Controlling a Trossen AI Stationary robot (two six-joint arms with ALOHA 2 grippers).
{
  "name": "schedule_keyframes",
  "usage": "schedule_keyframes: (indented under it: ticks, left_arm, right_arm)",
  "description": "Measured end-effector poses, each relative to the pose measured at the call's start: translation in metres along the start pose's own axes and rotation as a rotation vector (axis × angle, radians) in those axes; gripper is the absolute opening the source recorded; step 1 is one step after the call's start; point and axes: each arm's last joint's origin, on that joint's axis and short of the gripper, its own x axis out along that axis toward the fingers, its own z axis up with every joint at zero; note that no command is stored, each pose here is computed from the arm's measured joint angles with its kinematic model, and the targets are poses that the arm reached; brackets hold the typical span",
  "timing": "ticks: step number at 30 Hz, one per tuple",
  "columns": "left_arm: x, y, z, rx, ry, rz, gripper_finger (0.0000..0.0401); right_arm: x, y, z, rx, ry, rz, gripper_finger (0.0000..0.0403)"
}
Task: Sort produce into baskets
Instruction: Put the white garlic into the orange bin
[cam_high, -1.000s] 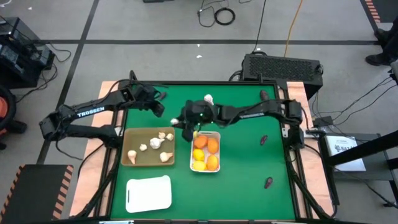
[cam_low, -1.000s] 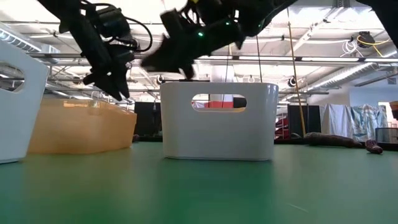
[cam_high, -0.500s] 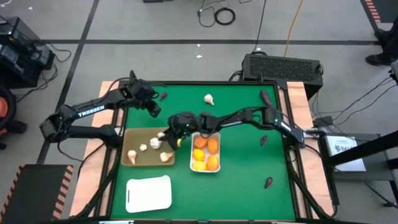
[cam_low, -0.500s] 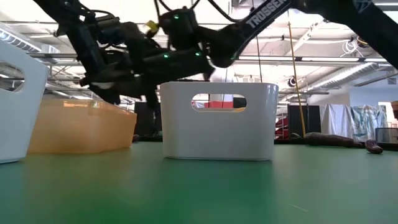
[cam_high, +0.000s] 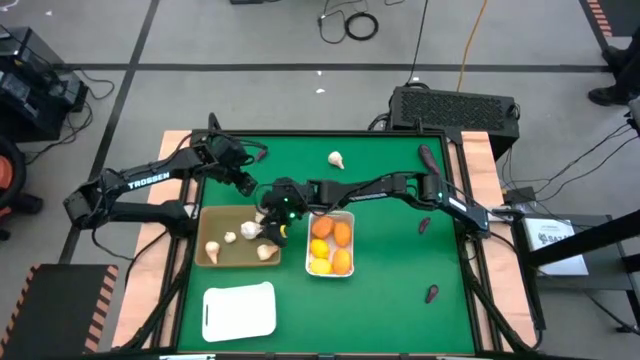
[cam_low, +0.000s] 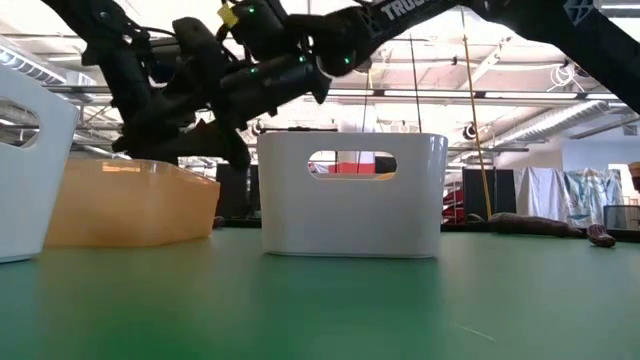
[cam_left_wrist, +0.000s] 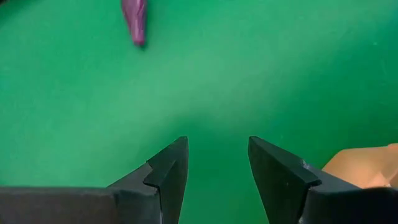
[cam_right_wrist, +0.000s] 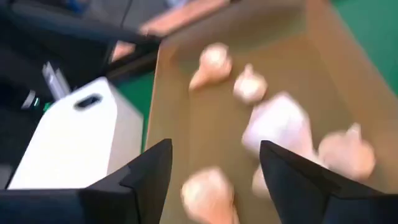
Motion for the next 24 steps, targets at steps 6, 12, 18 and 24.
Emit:
schedule_keyframes:
  ticks: [6, 12, 18, 24]
  left_arm:
    - [0.004, -0.006, -0.007, -0.067, 0.026, -0.015, 0.0176]
    - [0.004, -0.018, -0.007, -0.090, 0.000, -0.054, 0.0176]
    - [0.003, -0.029, 0.001, -0.079, -0.102, -0.116, 0.0176]
    - [0.000, -0.040, 0.015, -0.108, -0.249, -0.204, 0.0176]
  right_arm:
    - [-0.017, -0.004, 0.009, -0.001, 0.205, -0.035, 0.0235]
    - [-0.041, 0.003, 0.019, 0.009, 0.388, -0.091, 0.0220]
    - [-0.073, 0.010, 0.029, -0.013, 0.563, -0.137, 0.0200]
    - [-0.111, 0.021, 0.026, -0.069, 0.771, -0.329, 0.0183]
